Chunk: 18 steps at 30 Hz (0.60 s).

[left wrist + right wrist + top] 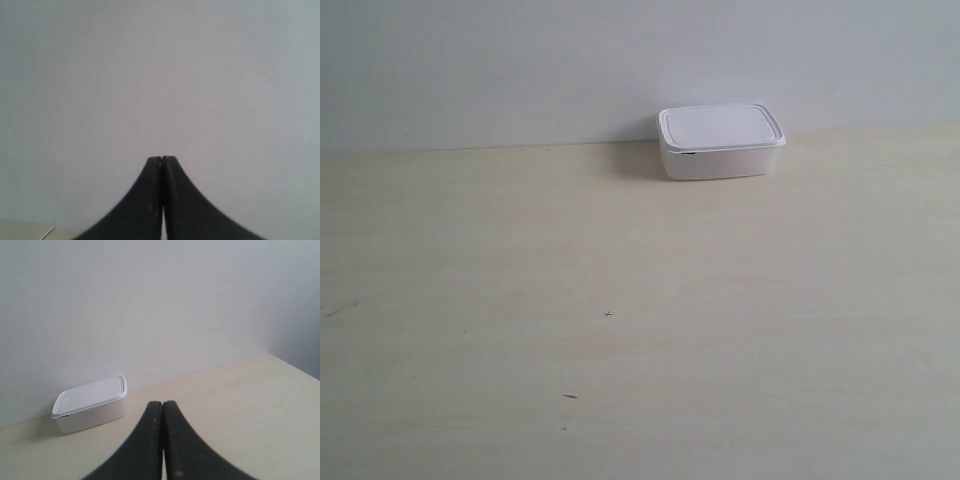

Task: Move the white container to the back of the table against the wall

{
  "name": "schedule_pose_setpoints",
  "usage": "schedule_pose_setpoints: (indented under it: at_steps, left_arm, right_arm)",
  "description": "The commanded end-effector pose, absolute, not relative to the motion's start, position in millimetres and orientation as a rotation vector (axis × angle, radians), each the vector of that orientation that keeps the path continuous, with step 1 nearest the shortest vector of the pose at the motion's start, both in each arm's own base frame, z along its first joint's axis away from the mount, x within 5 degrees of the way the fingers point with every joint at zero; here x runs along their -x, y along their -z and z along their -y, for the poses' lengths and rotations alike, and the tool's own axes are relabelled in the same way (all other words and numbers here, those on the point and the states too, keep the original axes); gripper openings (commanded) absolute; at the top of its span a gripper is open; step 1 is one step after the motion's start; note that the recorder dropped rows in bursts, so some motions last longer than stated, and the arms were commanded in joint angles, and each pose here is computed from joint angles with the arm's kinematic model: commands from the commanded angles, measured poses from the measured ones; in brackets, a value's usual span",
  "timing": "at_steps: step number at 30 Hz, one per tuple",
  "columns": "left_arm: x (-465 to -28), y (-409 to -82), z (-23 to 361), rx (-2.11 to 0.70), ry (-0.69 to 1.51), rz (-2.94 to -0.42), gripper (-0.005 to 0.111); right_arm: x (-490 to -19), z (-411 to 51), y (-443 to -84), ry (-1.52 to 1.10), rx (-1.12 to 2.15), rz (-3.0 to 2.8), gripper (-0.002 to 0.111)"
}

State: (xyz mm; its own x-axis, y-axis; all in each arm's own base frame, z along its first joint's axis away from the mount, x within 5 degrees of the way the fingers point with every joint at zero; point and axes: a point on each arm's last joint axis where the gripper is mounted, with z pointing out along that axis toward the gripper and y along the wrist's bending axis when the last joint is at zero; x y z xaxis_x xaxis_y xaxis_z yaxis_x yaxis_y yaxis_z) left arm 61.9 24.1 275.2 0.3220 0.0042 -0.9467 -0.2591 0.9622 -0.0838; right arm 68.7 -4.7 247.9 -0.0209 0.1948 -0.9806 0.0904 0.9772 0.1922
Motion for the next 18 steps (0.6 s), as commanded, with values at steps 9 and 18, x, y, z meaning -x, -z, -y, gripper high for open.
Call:
schedule_pose_setpoints:
  at_steps: [9,18]
  left_arm:
    - [-62.1,-266.1,-18.9,0.185,-0.157,-1.308,0.0]
    - [-91.4,-224.2,-10.7,-0.204,-0.371,-1.63,0.0]
  right_arm:
    - [-67.9,5.5,-245.4,-0.041,-0.199,-1.601,0.0]
    - [-76.8,8.5,-239.0,0.093,-0.09,-1.698,0.0]
